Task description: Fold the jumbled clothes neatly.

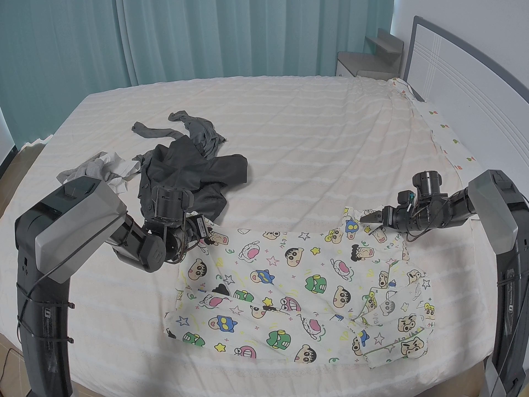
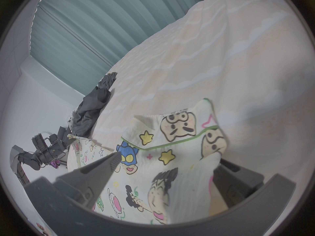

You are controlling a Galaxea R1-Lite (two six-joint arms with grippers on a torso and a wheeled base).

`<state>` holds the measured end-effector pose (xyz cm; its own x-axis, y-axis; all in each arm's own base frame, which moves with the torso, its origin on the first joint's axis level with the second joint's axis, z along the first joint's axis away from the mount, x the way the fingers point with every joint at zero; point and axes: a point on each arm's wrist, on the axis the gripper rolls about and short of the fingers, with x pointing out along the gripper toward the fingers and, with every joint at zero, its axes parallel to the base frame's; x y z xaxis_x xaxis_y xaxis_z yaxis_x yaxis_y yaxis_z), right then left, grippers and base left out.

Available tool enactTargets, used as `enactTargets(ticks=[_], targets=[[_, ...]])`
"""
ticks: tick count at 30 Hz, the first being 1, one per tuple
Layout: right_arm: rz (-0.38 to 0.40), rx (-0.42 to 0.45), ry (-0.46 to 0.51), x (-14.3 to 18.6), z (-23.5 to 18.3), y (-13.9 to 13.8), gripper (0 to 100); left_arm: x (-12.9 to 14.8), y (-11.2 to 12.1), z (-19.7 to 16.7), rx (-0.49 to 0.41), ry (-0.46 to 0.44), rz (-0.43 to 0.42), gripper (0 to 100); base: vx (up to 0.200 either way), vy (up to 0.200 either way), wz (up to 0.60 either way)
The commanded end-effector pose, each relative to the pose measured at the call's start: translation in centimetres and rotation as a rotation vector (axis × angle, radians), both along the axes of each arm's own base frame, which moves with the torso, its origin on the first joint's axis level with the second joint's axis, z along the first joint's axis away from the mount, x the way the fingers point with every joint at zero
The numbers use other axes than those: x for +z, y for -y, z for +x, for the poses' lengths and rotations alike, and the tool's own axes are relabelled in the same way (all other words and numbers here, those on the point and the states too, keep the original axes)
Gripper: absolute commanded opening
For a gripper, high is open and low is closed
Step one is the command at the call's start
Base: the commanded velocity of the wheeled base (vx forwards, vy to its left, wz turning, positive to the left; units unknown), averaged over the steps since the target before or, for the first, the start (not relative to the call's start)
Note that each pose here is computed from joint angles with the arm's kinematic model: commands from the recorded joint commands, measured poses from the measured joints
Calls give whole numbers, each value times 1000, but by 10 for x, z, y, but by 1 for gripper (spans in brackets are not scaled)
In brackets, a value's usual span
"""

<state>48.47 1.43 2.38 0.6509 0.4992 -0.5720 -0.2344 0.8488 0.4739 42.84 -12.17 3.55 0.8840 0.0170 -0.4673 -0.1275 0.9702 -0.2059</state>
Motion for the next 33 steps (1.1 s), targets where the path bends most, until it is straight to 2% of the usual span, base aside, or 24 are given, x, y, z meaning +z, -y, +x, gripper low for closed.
enactTargets(ticks=[1,5,11,20,21,24,28,33], targets=[[-5,12,-10,-11,4,-8,0,0,0,0,1,-1,0,0,0,0,0],[-6,3,13,-8,4,-4,0,-1,0,-3,-4,-12,5,0,0,0,0],[3,-24,129,-8,-6,9,0,4,1,-5,-8,0,2,0,0,0,0],[72,-63,195,6,-20,10,0,17,-1,-14,-1,35,-5,0,0,0,0],[93,-66,213,12,-23,11,0,24,-2,-16,-2,63,-11,0,0,0,0],[124,-61,220,21,-29,11,0,30,-3,-19,0,79,-18,0,0,0,0],[146,-34,221,31,-39,11,0,25,-7,-27,4,57,-12,0,0,0,0],[181,29,169,32,-63,14,0,20,-10,-37,-2,58,-12,0,0,0,0]])
